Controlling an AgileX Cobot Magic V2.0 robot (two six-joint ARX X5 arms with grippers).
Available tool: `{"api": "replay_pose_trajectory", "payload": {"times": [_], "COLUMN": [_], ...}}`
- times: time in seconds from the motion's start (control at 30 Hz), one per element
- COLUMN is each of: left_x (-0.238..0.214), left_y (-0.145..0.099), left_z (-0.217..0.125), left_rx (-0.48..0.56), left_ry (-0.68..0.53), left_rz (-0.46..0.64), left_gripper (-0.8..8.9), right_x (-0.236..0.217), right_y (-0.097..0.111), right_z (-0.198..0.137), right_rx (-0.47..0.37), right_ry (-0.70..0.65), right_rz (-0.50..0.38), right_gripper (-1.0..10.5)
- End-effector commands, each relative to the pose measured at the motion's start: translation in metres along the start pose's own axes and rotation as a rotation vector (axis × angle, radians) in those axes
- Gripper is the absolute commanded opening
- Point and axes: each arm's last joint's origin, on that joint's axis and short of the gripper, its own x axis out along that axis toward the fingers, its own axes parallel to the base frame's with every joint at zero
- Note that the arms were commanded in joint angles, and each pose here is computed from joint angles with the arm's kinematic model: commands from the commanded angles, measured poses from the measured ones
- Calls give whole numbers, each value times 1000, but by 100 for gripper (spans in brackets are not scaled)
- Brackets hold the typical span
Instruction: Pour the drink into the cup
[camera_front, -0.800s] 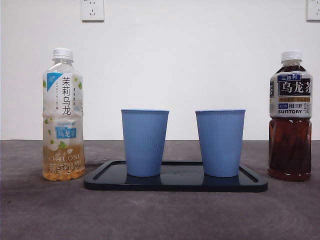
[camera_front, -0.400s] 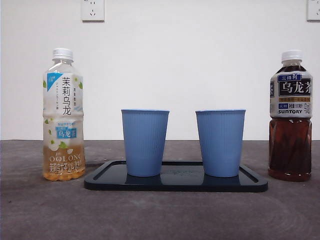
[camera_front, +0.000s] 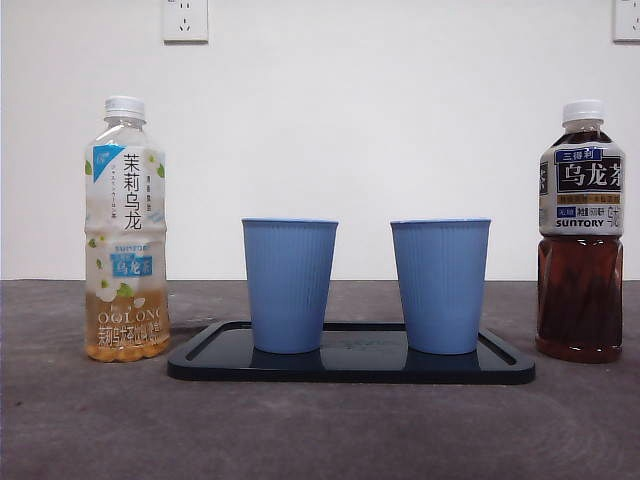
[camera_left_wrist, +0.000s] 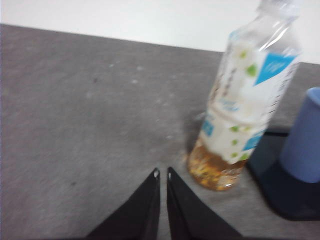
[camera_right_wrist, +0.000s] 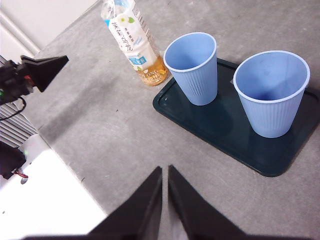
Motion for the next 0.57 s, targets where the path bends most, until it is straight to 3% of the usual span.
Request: {"api": "replay_pose_trajectory", "payload": {"times": [0.03, 0.2, 0.57], "left_x": [1, 3, 2], "left_y": [3, 7, 8], "left_z": [-3, -11, -12], "left_rx": [18, 16, 65], "left_ry": [-20, -18, -26], "left_rz": [62, 152, 159], "left_gripper": [21, 21, 21], "right_x": [-2, -2, -2], "right_y": [2, 2, 2], "right_z": [4, 4, 4], "right_rx": [-3, -3, -3], "right_ry": [-15, -15, -15], "right_rz": [9, 9, 9], "right_gripper": [17, 17, 17]}}
